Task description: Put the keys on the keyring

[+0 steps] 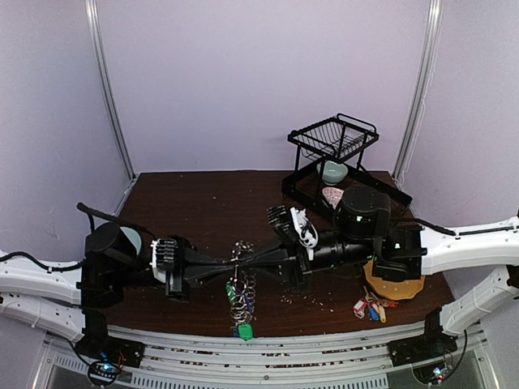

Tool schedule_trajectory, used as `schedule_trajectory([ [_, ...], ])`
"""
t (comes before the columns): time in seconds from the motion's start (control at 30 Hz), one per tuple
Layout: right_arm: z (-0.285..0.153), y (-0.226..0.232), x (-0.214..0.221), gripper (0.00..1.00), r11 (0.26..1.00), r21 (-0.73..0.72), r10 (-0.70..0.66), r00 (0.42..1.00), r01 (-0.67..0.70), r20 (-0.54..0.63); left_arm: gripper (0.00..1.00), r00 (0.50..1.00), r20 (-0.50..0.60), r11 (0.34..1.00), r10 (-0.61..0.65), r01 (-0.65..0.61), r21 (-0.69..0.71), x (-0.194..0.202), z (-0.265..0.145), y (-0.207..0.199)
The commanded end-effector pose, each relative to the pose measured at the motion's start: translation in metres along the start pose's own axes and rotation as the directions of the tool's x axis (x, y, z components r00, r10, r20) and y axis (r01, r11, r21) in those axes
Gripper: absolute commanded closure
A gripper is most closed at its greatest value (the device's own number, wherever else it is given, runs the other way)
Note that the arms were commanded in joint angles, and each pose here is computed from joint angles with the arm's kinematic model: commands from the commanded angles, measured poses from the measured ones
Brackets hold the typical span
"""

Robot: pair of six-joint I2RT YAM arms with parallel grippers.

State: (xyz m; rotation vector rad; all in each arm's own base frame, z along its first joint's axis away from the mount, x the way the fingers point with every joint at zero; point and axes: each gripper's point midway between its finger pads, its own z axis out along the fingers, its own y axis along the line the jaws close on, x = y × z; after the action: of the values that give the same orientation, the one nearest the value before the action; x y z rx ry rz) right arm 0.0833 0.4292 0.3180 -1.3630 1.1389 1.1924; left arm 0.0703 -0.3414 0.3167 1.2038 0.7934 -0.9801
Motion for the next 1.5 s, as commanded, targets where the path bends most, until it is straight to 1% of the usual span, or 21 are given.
schedule_trajectory([
  [0.0,-0.026,-0.021,-0.003,1.0,0.983,0.146,-0.086,0.979,0.114,-0.186,0.73,0.997,-0.036,0.996,0.066,-0.068,-0.065,-0.006,0.008,0.02],
  [0.1,-0.038,-0.032,0.003,1.0,0.962,0.2,-0.106,0.933,0.183,-0.343,0.69,0.987,-0.118,0.991,0.11,-0.118,-0.066,0.006,0.012,0.025],
  [0.2,-0.044,-0.04,0.014,1.0,0.94,0.213,-0.13,0.859,0.265,-0.495,0.69,0.975,-0.175,0.985,0.14,-0.155,-0.072,0.016,0.013,0.029],
  [0.27,-0.044,-0.044,0.02,1.0,0.928,0.208,-0.142,0.807,0.311,-0.573,0.69,0.97,-0.201,0.984,0.139,-0.158,-0.081,0.022,0.014,0.032],
  [0.33,-0.04,-0.043,0.022,1.0,0.92,0.19,-0.158,0.769,0.342,-0.619,0.7,0.967,-0.218,0.985,0.134,-0.154,-0.079,0.026,0.017,0.033],
  [0.47,-0.028,-0.035,0.018,1.0,0.916,0.139,-0.211,0.749,0.375,-0.628,0.73,0.966,-0.23,0.987,0.116,-0.137,-0.08,0.029,0.02,0.034],
  [0.57,-0.024,-0.033,0.013,1.0,0.91,0.127,-0.236,0.747,0.394,-0.622,0.78,0.969,-0.221,0.987,0.111,-0.134,-0.09,0.027,0.019,0.035],
  [0.63,-0.023,-0.032,0.012,1.0,0.908,0.123,-0.247,0.747,0.402,-0.617,0.84,0.967,-0.229,0.985,0.112,-0.138,-0.103,0.027,0.018,0.037],
  [0.67,-0.024,-0.033,0.012,1.0,0.905,0.127,-0.246,0.744,0.405,-0.621,0.85,0.967,-0.228,0.984,0.114,-0.141,-0.107,0.026,0.017,0.038],
  [0.77,-0.028,-0.036,0.012,1.0,0.899,0.141,-0.241,0.735,0.415,-0.634,0.83,0.969,-0.201,0.981,0.14,-0.163,-0.105,0.016,0.011,0.036],
  [0.87,-0.031,-0.036,0.011,1.0,0.896,0.147,-0.242,0.738,0.42,-0.63,0.76,0.969,-0.178,0.972,0.173,-0.198,-0.131,0.009,0.002,0.038],
  [0.93,-0.031,-0.034,0.01,1.0,0.897,0.147,-0.244,0.746,0.416,-0.62,0.75,0.965,-0.205,0.967,0.167,-0.2,-0.155,0.012,0.003,0.044],
  [1.0,-0.03,-0.033,0.009,1.0,0.899,0.146,-0.246,0.752,0.413,-0.611,0.72,0.959,-0.242,0.975,0.147,-0.182,-0.131,0.02,0.009,0.043],
  [1.13,-0.028,-0.033,0.005,1.0,0.9,0.151,-0.246,0.762,0.409,-0.599,0.73,0.958,-0.258,0.99,0.124,-0.138,-0.038,0.03,0.02,0.03],
  [1.27,-0.029,-0.032,0.003,1.0,0.902,0.152,-0.245,0.769,0.405,-0.59,0.74,0.962,-0.239,0.987,0.133,-0.151,-0.057,0.026,0.015,0.03],
  [1.47,-0.027,-0.029,0.002,1.0,0.906,0.137,-0.254,0.773,0.401,-0.581,0.8,0.951,-0.282,0.987,0.124,-0.148,-0.065,0.034,0.019,0.035],
])
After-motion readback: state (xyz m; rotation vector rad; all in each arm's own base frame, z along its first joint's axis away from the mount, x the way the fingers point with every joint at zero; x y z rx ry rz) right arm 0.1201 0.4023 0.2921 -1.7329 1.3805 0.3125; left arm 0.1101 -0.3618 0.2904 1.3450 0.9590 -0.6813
